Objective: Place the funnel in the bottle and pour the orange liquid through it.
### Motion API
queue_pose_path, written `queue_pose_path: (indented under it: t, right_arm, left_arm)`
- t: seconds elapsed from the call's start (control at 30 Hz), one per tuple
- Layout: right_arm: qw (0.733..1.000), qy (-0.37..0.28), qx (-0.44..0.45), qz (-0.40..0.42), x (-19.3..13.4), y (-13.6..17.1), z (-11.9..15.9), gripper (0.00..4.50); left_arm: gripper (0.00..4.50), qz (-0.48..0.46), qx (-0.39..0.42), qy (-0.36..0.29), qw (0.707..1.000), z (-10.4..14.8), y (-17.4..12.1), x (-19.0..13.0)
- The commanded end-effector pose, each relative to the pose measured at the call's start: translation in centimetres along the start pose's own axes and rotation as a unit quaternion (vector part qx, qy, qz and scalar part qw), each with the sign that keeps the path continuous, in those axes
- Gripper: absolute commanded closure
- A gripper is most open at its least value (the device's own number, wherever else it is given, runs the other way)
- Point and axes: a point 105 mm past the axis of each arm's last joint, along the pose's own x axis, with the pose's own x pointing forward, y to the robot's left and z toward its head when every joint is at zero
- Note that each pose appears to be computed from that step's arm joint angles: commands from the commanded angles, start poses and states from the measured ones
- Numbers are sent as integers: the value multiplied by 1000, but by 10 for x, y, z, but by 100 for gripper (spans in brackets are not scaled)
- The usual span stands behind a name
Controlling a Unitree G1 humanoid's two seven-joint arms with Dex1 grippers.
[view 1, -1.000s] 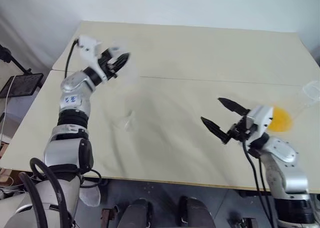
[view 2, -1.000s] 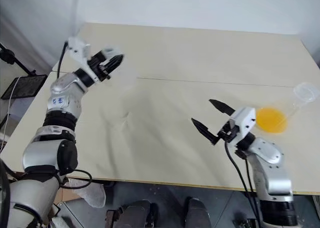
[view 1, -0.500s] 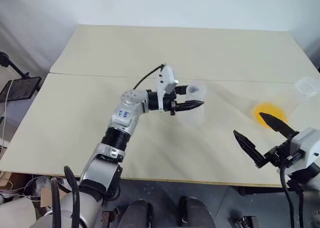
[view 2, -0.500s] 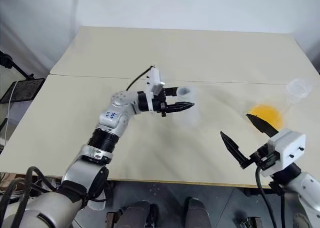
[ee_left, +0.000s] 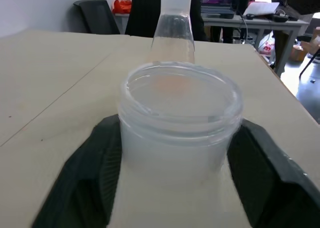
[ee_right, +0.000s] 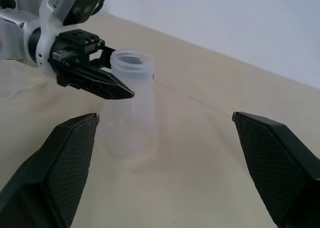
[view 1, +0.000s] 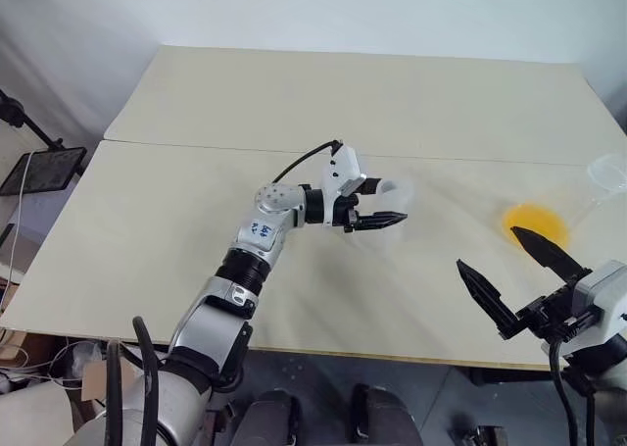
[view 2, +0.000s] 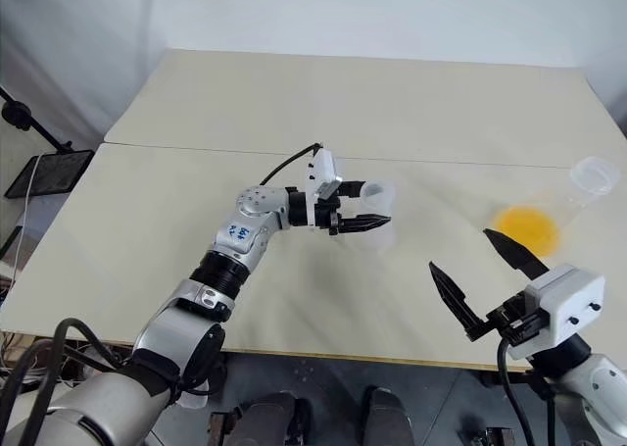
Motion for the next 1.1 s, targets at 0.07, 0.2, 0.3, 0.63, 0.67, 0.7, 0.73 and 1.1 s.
queue_pose_path:
  t: [0.07, 0.2, 0.3, 0.63, 0.67, 0.7, 0.73, 1.1]
  right_arm:
    - [1000, 8, -11, 6, -10, -9, 2, 0]
    - [1000, 11, -8, 22, -9, -8, 1, 0]
    - [1000, 10, -7, 29, -6, -10, 0, 0]
    - [994, 6, 6, 105, 6, -9, 4, 0]
    - [993, 5, 7, 118, 8, -7, 5, 0]
    - [991, 4, 11, 130, 10, -6, 5, 0]
    - [990, 4, 14, 143, 12, -4, 6, 0]
    - [949, -19, 24, 313, 46, 28, 10, 0]
  left_arm:
    - [1, 11, 3, -30, 999, 11, 3, -2]
    - [1, 9, 20, -45, 999, 20, 6, -14]
    - [1, -11, 22, -48, 999, 23, 4, -29]
    - [1, 54, 85, -63, 993, 49, 28, -125]
    - [1, 72, 94, -60, 991, 53, 30, -137]
    - [1, 90, 100, -60, 989, 56, 32, -148]
    - [1, 112, 121, -57, 985, 59, 33, -159]
    - [1, 285, 38, 90, 954, 12, -37, -294]
